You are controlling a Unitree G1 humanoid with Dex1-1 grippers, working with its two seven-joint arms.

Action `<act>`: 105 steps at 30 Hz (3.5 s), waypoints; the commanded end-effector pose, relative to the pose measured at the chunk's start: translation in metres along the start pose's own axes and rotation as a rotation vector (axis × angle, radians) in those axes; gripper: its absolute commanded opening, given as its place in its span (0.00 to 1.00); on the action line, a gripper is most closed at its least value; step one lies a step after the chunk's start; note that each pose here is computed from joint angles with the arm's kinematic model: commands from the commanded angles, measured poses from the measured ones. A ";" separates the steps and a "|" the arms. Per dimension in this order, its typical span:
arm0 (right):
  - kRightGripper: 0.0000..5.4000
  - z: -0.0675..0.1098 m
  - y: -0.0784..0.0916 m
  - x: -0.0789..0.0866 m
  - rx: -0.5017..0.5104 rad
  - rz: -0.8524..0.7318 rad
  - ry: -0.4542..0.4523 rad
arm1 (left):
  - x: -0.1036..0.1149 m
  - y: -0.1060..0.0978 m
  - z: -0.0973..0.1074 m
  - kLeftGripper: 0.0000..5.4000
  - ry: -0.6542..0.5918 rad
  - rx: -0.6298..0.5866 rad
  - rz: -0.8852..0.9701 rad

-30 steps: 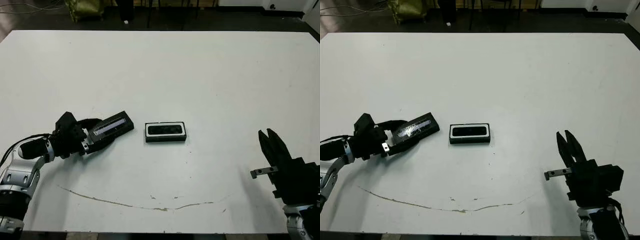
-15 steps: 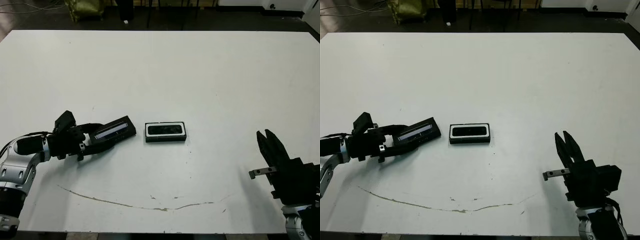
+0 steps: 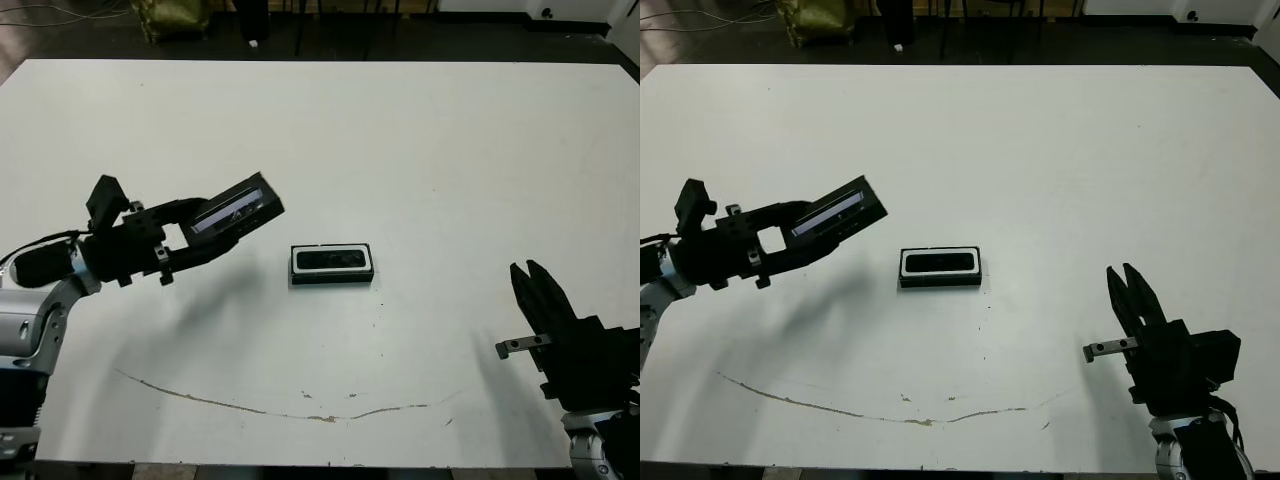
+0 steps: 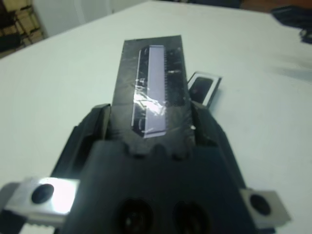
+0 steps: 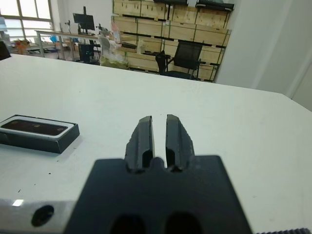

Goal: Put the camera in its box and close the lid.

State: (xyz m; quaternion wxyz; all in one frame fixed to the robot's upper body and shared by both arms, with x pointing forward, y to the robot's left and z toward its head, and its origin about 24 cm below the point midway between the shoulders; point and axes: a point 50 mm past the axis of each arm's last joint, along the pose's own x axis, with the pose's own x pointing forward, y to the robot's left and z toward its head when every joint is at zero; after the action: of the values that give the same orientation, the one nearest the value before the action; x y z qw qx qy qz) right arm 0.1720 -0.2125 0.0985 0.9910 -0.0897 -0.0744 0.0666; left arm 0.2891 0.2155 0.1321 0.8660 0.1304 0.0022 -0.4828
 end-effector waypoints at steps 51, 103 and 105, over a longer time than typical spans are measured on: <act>0.00 0.009 0.007 -0.006 0.008 0.002 0.021 | 0.083 -0.025 -0.027 0.47 0.232 -0.034 -0.453; 0.00 0.014 0.009 -0.025 0.032 -0.031 0.038 | 0.122 -0.044 -0.065 0.75 0.522 0.066 -0.692; 0.00 0.011 0.008 -0.025 0.039 -0.035 0.041 | 0.120 -0.044 -0.067 0.84 0.525 0.089 -0.699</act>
State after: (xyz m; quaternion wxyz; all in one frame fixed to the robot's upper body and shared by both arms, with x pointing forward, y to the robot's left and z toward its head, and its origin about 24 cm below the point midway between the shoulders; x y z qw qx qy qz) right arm 0.1495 -0.2037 0.1135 0.9922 -0.0791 -0.0784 0.0560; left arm 0.3413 0.0919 0.0820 0.6487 0.2656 0.1569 -0.6957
